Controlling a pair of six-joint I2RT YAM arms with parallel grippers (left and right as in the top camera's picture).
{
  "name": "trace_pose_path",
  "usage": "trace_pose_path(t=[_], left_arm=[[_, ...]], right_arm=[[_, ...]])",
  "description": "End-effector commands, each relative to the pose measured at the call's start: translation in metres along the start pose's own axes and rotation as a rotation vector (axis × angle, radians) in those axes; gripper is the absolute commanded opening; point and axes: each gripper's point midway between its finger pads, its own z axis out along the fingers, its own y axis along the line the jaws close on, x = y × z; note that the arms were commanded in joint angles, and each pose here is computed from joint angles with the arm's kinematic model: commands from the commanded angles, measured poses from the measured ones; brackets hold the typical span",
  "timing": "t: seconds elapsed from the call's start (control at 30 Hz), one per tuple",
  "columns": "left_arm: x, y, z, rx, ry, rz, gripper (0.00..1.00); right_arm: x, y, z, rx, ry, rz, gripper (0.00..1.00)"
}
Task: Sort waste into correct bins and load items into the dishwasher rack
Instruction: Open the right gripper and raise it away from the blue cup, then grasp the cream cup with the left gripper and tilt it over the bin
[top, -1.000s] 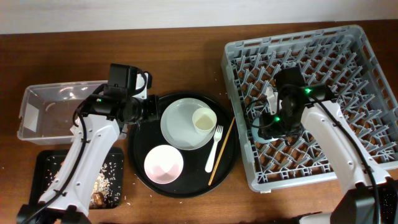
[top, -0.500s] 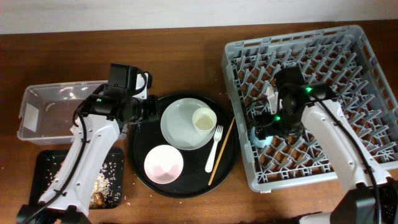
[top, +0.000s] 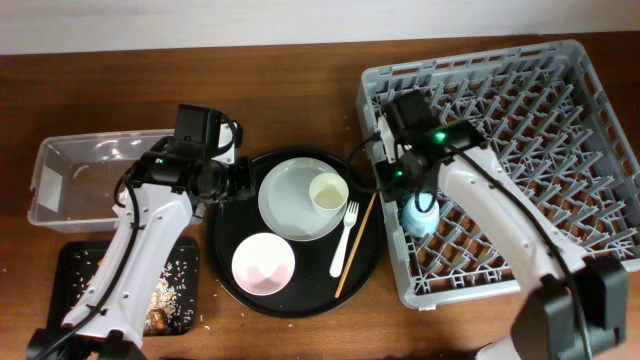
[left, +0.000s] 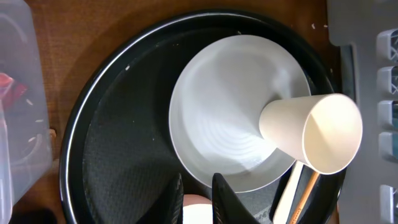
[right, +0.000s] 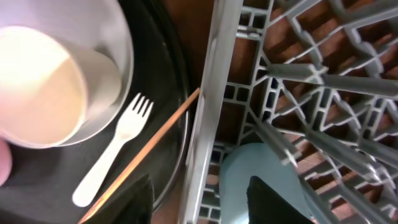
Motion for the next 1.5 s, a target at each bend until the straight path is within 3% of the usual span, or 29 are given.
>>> trace_pose_path(t=[0.0,0.03,0.13,0.2,0.33,0.53,0.67,0.8,0.9,1.0,1.07,1.17,1.27,1.47], left_arm=[[0.002,0.004,0.001,-0.02,0.003,0.003,0.16],[0.002,0.004,0.001,-0.02,0.003,0.003,0.16],[0.002,0.004,0.001,-0.02,0.003,0.003,0.16],[0.002,0.004,0.001,-0.02,0.003,0.003,0.16],[0.002,0.004,0.001,-0.02,0.003,0.002,0.16],[0.002,0.004,0.001,-0.02,0.003,0.003,0.16],[0.002,0.004,0.001,-0.02,0.004,0.003,0.16],[0.002,0.004,0.001,-0.017,0.006,0.003,0.16],[0.0,0.0,0.001,0.005,-0.001,0.005,0.16],[-0.004,-0.022,0.0,0.129,-0.01,0.016,0.17],[-0.007,-0.046,-0.002,0.227,-0.025,0.048,0.36],[-0.015,-0.073,-0.001,0.265,-0.076,0.107,0.44],[-0.019,-0.066,0.005,0.142,-0.112,0.042,0.45],[0.005,-0.093,0.035,0.098,-0.045,0.046,0.45]], right_arm=[[0.006,-0.002,0.026,0.022,0.066,0.008,0.46],[0.008,-0.002,0.033,0.023,0.083,0.008,0.45],[0.009,0.002,0.045,0.006,0.109,0.005,0.24],[0.006,0.008,0.046,-0.027,0.098,0.006,0.17],[-0.001,0.015,0.046,-0.062,0.071,0.088,0.12],[-0.007,0.015,0.046,-0.065,0.05,0.128,0.13],[-0.006,0.015,0.045,-0.064,0.051,0.127,0.56],[-0.028,0.011,0.015,-0.04,-0.031,0.103,0.69],[-0.046,0.001,-0.042,0.025,-0.097,0.076,0.73],[-0.049,0.005,-0.113,0.009,-0.148,0.074,1.0],[-0.044,0.005,-0.151,0.005,-0.186,0.076,0.99],[-0.039,-0.005,-0.181,0.016,-0.248,0.1,0.99],[-0.038,-0.009,-0.182,0.022,-0.25,0.108,0.99],[-0.039,-0.009,-0.18,0.022,-0.243,0.108,0.99]])
